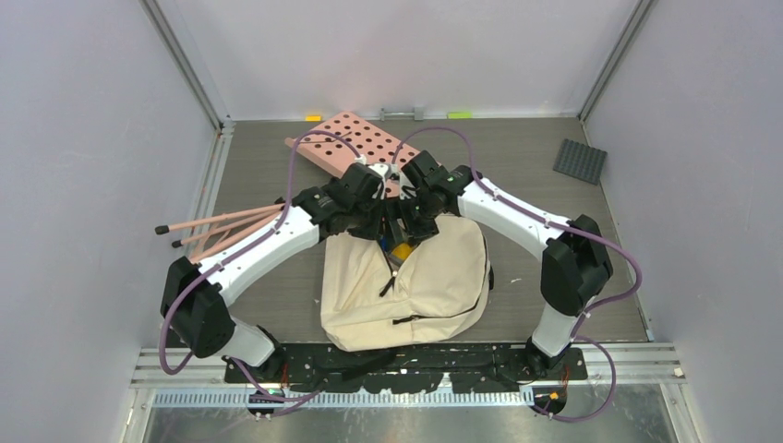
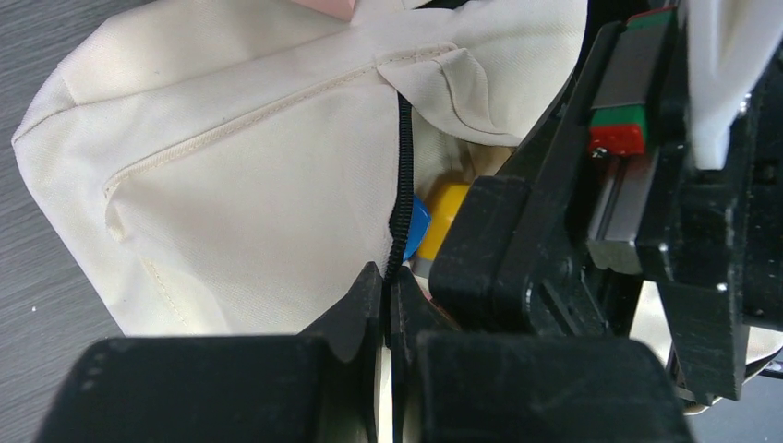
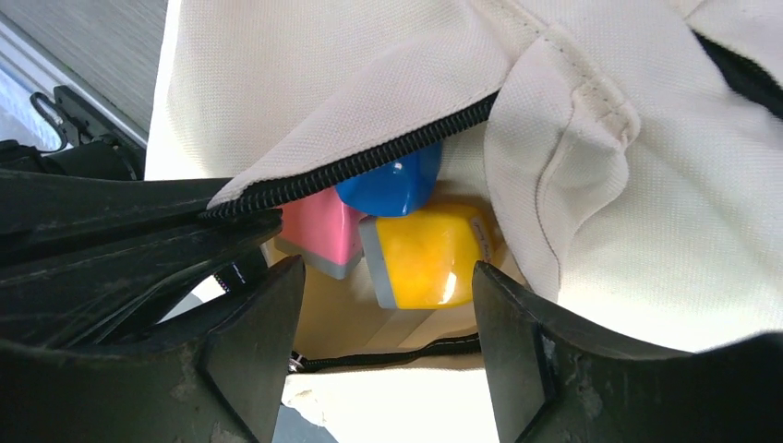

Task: Pack the student bag
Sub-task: Place the stationery in the student bag, then pick up the stationery from the center of the board.

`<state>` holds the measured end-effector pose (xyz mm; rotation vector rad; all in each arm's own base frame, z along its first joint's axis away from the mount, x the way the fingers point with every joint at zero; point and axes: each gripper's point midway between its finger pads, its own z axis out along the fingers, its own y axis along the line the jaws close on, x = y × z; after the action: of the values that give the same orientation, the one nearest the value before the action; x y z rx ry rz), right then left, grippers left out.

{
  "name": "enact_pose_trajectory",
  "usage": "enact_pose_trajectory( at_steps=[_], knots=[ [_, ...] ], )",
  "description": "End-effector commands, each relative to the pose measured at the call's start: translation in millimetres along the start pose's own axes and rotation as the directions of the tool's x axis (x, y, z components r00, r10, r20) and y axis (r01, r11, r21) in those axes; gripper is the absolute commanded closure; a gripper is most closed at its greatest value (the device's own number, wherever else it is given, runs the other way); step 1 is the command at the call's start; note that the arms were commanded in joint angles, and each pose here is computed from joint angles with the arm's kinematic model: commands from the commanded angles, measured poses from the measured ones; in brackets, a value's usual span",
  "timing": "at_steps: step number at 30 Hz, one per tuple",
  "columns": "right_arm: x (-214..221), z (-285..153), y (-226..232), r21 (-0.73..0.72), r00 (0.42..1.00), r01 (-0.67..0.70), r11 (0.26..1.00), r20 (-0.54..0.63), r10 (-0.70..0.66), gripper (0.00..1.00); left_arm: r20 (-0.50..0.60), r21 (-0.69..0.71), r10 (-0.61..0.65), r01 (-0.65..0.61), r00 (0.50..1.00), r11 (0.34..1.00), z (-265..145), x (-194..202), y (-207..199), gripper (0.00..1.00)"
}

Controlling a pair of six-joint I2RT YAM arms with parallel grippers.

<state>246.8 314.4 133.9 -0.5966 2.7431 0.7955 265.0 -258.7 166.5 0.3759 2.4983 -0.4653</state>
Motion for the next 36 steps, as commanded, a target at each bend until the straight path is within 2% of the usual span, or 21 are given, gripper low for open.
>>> enact_pose_trajectory(
  at_steps=[1,8,12,14,21,26,28,32,36],
  knots=[
    [-26,-33,20,0.007,0.983,0.075,0.997,0.166,-0.075,0.27,0.117,0.034,-0.004,0.0,0.993,0.999,-10,-27,-8,1.0],
    [-50,-112,-12,0.23,0.91,-0.02,0.973,0.407,-0.078,0.23,0.124,0.005,0.01,-0.01,0.992,1.0,-10,-20,1,1.0],
    [-42,-142,-70,0.337,0.891,-0.176,0.925,0.453,0.004,0.22,0.154,0.011,-0.015,0.013,0.988,1.0,-11,-20,2,1.0],
    [-31,-156,-117,0.383,0.878,-0.301,0.874,0.469,0.096,0.22,0.169,0.017,-0.023,0.02,0.985,1.0,-13,-21,2,1.0],
    [22,-177,-228,0.569,0.852,-0.504,0.65,0.449,0.267,0.29,0.209,-0.007,-0.017,0.019,0.978,1.0,-20,-19,11,1.0],
    [59,-187,-290,0.656,0.792,-0.606,0.45,0.443,0.421,0.34,0.204,-0.008,0.004,-0.002,0.979,1.0,-24,-18,12,1.0],
    [71,-186,-310,0.657,0.755,-0.64,0.398,0.438,0.489,0.35,0.201,-0.005,0.005,-0.004,0.98,1.0,-25,-17,11,1.0],
    [87,-169,-335,0.662,0.711,-0.659,0.357,0.394,0.583,0.38,0.199,-0.007,-0.001,0.003,0.98,1.0,-25,-15,12,1.0],
    [107,-157,-352,0.664,0.656,-0.679,0.312,0.359,0.664,0.45,0.201,-0.009,-0.009,0.012,0.98,1.0,-28,-16,13,1.0]
  ],
)
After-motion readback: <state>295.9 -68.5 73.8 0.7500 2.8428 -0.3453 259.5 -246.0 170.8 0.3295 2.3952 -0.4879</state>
